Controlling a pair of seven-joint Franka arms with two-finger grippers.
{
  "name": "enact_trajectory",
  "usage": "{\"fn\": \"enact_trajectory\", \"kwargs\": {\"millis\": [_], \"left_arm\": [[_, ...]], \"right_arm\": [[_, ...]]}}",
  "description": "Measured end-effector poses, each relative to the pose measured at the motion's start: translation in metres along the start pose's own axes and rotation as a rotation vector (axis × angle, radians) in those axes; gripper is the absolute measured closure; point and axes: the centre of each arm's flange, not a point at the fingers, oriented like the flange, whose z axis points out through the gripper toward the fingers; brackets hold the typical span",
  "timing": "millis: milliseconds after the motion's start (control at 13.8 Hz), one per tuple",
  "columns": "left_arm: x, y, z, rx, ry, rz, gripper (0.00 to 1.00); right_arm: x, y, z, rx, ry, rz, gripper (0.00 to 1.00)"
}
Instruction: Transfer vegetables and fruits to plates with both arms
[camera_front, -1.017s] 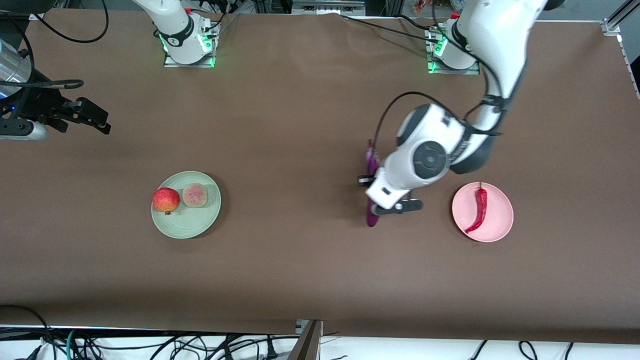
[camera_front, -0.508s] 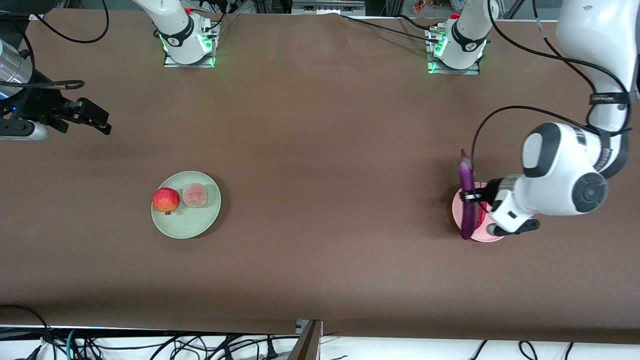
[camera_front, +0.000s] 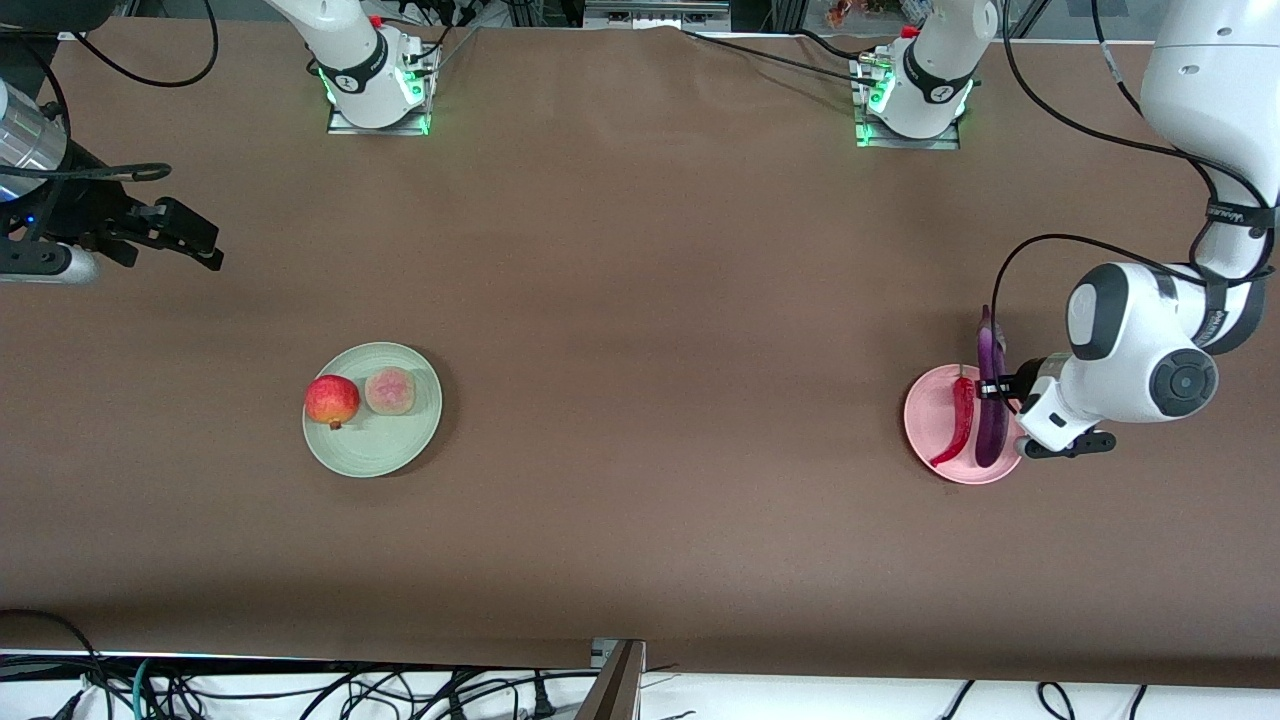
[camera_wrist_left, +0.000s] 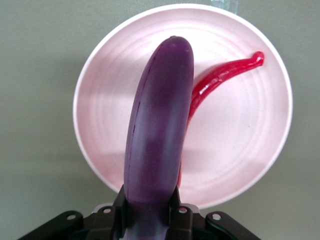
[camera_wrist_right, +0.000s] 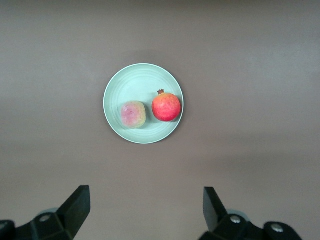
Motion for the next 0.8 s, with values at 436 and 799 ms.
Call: {"fn": "enact_trajectory", "kwargs": {"millis": [436, 799], "left_arm": [[0.004, 0.002, -0.015, -0.006, 0.061, 0.002, 0.23], [-0.003, 0.009, -0.115, 0.004, 0.225, 0.01, 0.0]], "right_arm": [[0.0, 0.001, 0.001, -0.001, -0.001, 0.001, 0.0], [0.001, 0.0, 0.001, -0.001, -0.002, 0.001, 0.0]]}}
